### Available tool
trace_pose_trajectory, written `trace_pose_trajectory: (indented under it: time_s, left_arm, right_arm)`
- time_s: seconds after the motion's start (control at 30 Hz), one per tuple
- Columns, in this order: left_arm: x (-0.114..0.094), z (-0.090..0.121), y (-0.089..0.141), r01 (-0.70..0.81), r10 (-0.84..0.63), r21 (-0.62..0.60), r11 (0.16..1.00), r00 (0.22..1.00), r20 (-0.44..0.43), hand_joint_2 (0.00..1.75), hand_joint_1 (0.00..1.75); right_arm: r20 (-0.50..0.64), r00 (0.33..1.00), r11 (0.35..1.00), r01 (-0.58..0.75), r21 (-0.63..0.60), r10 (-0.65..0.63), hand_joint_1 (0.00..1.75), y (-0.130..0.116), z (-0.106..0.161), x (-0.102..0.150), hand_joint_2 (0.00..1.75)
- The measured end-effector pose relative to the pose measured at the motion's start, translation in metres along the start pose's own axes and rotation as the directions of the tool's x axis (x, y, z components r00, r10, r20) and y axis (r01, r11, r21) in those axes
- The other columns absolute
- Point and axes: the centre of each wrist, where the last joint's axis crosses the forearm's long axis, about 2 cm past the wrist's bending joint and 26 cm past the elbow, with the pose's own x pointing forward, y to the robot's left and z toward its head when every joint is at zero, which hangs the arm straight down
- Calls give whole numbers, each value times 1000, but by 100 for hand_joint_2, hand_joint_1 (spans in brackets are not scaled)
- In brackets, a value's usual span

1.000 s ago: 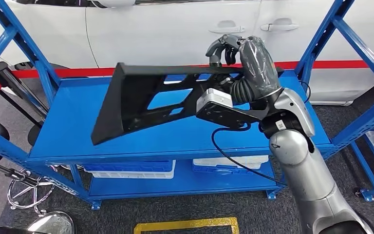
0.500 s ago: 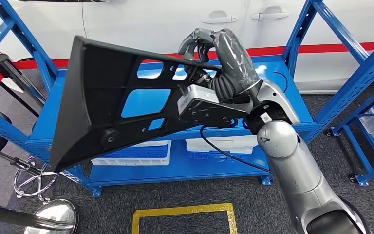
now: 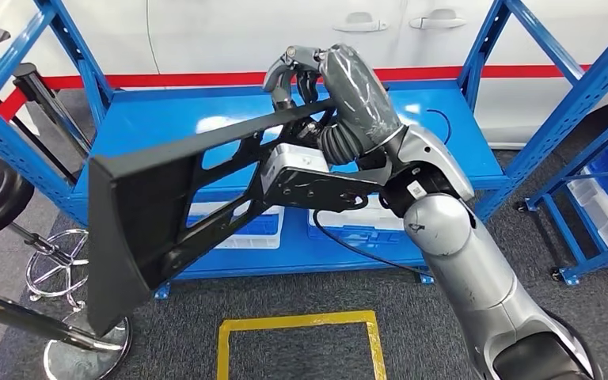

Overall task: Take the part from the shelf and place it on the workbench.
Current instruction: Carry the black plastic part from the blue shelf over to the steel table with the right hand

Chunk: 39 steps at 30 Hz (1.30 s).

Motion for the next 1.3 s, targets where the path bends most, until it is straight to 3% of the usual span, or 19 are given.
trace_pose_trajectory:
  time_s: [0.37, 0.47, 0.63, 0.73, 0.93, 1.3]
  left_arm:
    - [-7, -1, -4, 7, -7, 3, 1000, 1000, -8, 175, 0]
    - [-3, -3, -17, 31, -31, 24, 999, 999, 9, 175, 0]
    - [8, -5, -49, 56, -57, 31, 998, 998, 30, 175, 0]
    - [11, -4, -54, 22, -22, 19, 1000, 999, 42, 175, 0]
    - [18, -3, -48, -47, 47, -6, 999, 996, 73, 175, 0]
    - [7, -3, -28, -102, 102, -4, 995, 993, 54, 175, 0]
  right_arm:
    - [-39, 999, 1000, -4, 8, 4, 175, 1, 3, -7, 175]
    - [-91, 996, 1000, -3, 6, 3, 175, -8, 31, -20, 175]
    - [-193, 981, 999, -31, -14, 28, 175, -43, 105, -47, 175]
    - [-216, 975, 998, -59, -22, 53, 175, -59, 121, -53, 175]
    - [-246, 967, 997, -71, -31, 62, 175, -62, 112, -53, 175]
    - [-232, 972, 998, -47, -41, 37, 175, -29, 81, -44, 175]
